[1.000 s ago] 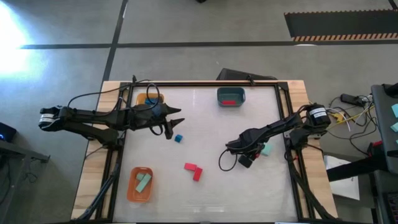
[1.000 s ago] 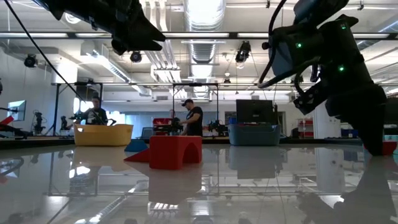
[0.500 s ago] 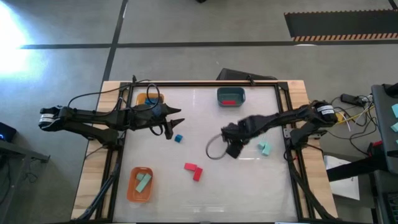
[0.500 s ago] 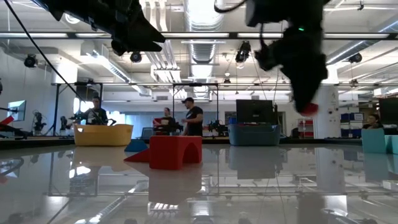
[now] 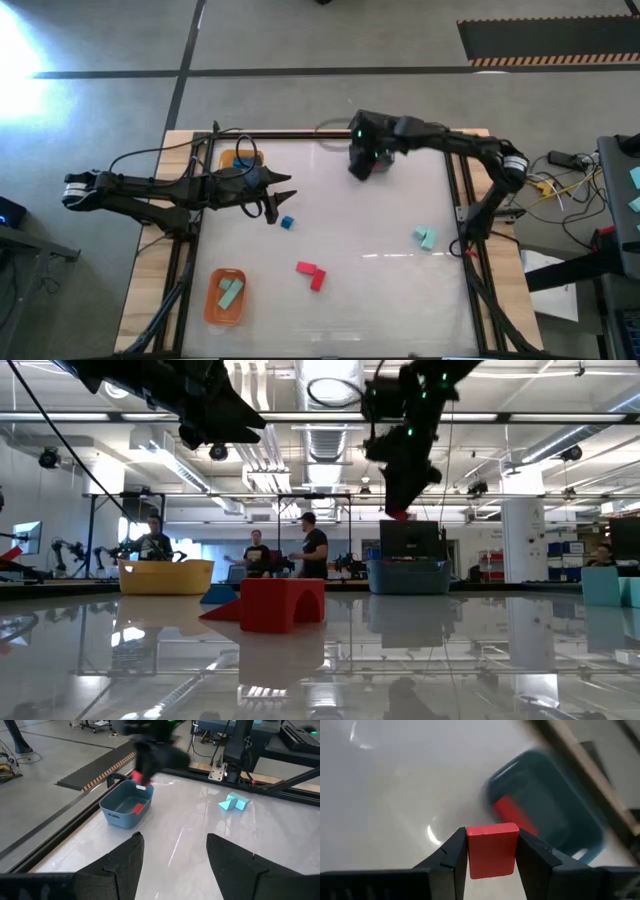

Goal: Sort & place blocks by color
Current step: Put the top right red block into the blue bin, then put the left light blue block into the orange bin

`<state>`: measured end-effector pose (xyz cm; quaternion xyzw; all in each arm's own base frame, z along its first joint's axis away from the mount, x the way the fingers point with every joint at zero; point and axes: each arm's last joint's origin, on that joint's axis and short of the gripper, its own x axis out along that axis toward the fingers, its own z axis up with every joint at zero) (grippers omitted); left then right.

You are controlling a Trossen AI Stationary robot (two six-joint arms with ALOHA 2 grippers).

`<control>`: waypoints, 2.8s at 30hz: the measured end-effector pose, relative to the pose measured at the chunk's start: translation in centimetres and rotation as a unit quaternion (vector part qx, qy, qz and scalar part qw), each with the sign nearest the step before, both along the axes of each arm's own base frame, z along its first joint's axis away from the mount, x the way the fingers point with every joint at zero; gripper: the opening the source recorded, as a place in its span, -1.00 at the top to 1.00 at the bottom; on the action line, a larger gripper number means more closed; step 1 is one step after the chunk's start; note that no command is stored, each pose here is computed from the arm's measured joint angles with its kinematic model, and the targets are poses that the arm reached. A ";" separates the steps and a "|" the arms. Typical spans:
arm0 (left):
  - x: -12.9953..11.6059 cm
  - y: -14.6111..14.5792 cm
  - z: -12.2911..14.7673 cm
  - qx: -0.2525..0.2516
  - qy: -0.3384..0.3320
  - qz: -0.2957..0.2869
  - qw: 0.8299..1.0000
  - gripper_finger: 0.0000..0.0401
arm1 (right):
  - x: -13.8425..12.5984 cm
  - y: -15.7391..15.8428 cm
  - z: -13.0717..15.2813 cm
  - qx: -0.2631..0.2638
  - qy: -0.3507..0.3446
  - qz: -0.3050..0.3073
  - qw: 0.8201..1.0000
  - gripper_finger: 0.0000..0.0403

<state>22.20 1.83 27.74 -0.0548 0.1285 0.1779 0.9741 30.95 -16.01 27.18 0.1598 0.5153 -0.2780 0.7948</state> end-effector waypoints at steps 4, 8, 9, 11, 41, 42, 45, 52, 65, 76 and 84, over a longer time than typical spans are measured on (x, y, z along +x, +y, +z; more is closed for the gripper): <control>0.0 0.0 0.0 0.006 0.002 -0.002 1.000 0.00 | -0.9 -4.5 -1.8 0.010 -0.007 -0.033 0.999 0.41; 0.0 0.0 0.0 0.008 0.003 -0.002 1.000 0.00 | -1.3 -6.9 -4.4 0.040 0.011 -0.056 0.998 0.40; 0.0 0.0 0.0 0.008 0.003 -0.002 1.000 0.00 | -1.3 -7.3 -4.9 0.043 0.016 -0.058 0.997 0.41; 0.0 0.0 0.0 0.009 0.003 -0.003 1.000 0.00 | -1.3 -7.8 -5.7 0.048 0.024 -0.061 0.997 0.40; 0.0 0.0 -0.1 0.015 0.007 -0.004 1.000 0.00 | 0.3 -0.5 0.1 0.029 -0.043 -0.002 0.999 0.13; 0.0 0.0 -0.3 0.012 0.009 -0.004 1.000 0.00 | 0.6 0.6 0.5 0.027 -0.048 0.014 0.998 0.14; -0.1 0.0 -0.8 0.011 0.016 -0.003 1.000 0.00 | 1.5 4.1 1.2 0.024 -0.060 0.065 0.996 0.16; -0.2 0.0 -1.2 -0.010 0.019 0.001 1.000 0.00 | 3.7 12.1 -0.6 0.015 -0.095 0.184 0.978 0.16; -0.6 -0.4 -3.8 -0.127 0.083 0.043 0.988 0.00 | 3.6 19.6 -3.1 -0.001 -0.146 0.291 0.945 0.07; 1.5 -1.8 -8.8 -0.251 0.186 0.137 0.940 0.00 | -0.9 19.7 -2.8 -0.109 -0.158 0.252 0.948 0.08; 5.2 -2.8 -9.9 -0.260 0.264 0.183 0.911 0.00 | -3.6 18.9 -2.3 -0.156 -0.219 0.222 0.937 0.08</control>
